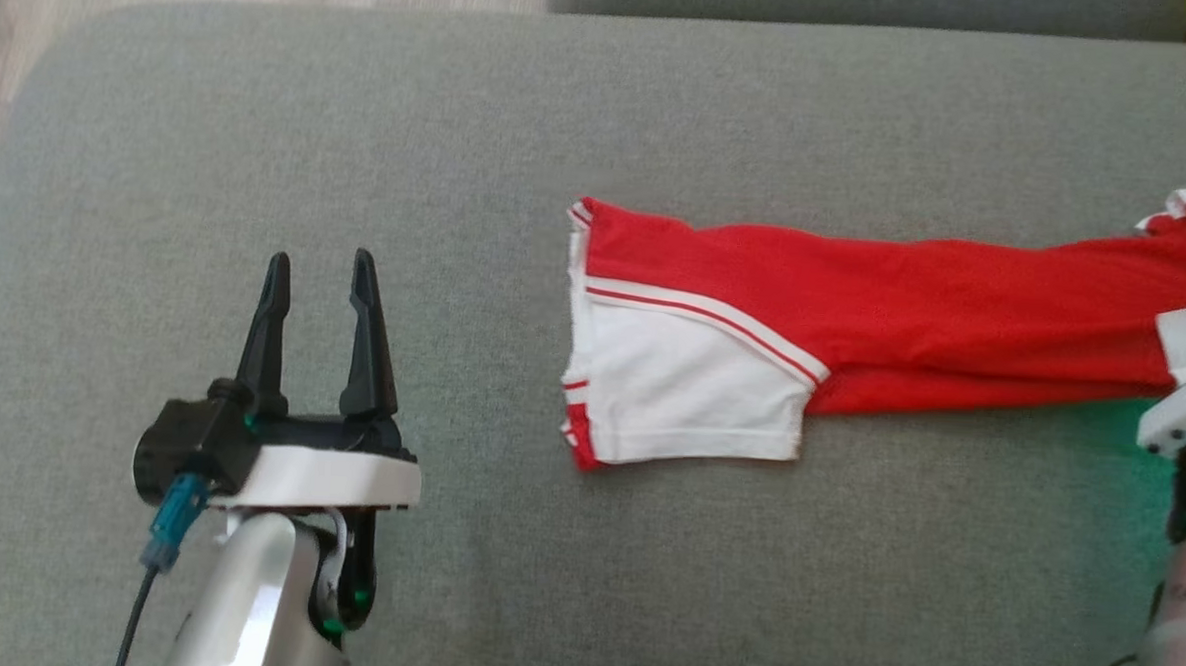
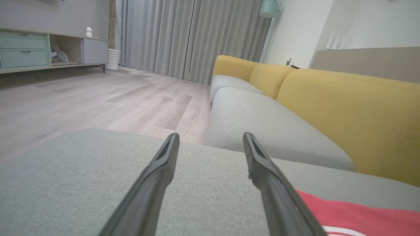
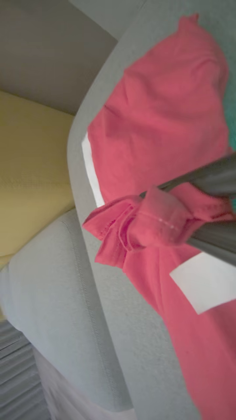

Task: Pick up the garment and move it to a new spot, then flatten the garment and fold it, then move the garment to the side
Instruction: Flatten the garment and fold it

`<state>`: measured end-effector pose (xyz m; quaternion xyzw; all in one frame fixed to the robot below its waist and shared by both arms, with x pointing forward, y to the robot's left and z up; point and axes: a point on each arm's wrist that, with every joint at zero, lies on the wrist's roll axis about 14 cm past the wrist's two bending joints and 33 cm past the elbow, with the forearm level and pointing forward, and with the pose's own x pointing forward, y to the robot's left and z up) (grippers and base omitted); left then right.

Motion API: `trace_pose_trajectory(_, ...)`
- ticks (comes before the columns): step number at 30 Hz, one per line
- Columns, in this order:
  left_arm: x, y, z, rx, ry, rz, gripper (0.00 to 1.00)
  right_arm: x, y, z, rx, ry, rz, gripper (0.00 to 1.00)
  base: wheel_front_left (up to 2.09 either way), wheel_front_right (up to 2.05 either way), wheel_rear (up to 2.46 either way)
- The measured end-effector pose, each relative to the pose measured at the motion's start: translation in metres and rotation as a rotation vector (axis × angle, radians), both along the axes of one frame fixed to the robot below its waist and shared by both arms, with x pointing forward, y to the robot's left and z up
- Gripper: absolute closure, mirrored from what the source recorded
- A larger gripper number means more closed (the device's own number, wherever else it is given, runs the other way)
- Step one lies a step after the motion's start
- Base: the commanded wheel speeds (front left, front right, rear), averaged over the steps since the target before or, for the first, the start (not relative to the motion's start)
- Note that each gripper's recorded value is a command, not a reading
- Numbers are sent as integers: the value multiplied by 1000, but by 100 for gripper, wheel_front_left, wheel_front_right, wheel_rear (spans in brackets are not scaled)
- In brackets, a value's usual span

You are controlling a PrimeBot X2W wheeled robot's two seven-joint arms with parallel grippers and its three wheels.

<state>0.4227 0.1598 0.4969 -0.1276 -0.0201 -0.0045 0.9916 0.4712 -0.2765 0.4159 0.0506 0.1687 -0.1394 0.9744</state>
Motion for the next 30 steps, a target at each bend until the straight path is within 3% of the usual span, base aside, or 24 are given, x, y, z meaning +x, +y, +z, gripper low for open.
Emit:
trace_pose_trajectory(5,-7,-1,6,-2,-12,-3,0,7,4,36,-2,-112,9,100,0,0,0)
trace_pose_trajectory(10,-16,1,12,-2,-26,4,0,20,43,65,69,-203,104,100,0,0,0)
trace_pose_trajectory(19,-34,21,23,39,-57,57,0,32,176,98,280,-276,445,100,0,0,0)
trace_pose_trajectory(24,-40,34,25,46,-59,94,0,23,237,90,326,-234,609,100,0,0,0)
trace_pose_trajectory(30,-45,42,19,52,-40,120,0,7,281,67,372,-164,721,100,0,0,0)
